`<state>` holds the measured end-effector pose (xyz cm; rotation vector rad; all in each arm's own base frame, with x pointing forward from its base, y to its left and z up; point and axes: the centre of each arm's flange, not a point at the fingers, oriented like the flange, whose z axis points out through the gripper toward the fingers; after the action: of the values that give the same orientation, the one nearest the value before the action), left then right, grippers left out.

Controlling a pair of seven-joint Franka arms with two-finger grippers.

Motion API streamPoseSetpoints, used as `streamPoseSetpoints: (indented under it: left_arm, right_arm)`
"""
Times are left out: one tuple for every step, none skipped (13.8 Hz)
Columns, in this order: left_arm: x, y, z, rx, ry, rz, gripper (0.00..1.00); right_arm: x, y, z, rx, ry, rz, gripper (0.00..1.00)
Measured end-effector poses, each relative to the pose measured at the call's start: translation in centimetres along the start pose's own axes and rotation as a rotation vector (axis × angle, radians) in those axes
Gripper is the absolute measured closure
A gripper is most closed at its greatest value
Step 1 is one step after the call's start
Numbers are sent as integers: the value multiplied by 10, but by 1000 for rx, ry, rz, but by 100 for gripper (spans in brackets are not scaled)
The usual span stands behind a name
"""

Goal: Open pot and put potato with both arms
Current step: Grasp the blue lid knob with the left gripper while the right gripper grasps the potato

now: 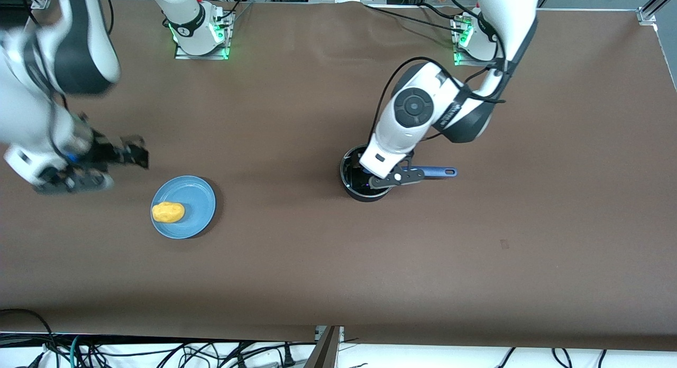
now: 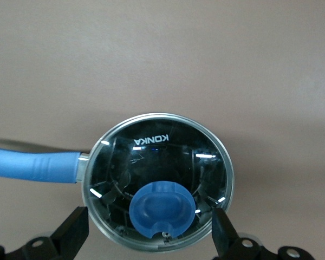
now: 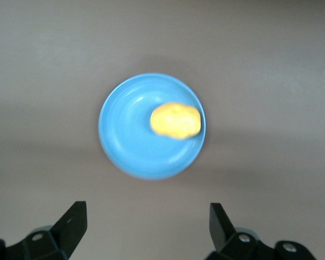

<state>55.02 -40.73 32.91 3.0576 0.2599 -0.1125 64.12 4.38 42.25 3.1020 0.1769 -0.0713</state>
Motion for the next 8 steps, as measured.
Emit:
streamPoseSetpoints:
  left_arm:
    - [-7,3,9,19,14,11,0]
    - [-15,5,18,39,27,16,0]
    - [-22,8,26,50,34,20,0]
    - [-30,11,33,54,36,18,0]
    - [-36,13,38,54,35,14,0]
    - [-39,15,41,52,33,7,0]
    - [-42,17,43,50,31,1,0]
    - [-44,18,43,50,29,-6,0]
  right_arm:
    - [11,1,27,3,6,7,0]
    - [20,4,54,16,11,22,0]
    - [26,7,79,29,10,38,0]
    - [31,10,102,36,14,53,0]
    - [34,13,123,36,27,62,0]
    - [35,14,142,31,44,67,0]
    - [34,15,158,29,55,71,0]
    - [32,15,171,33,57,79,0]
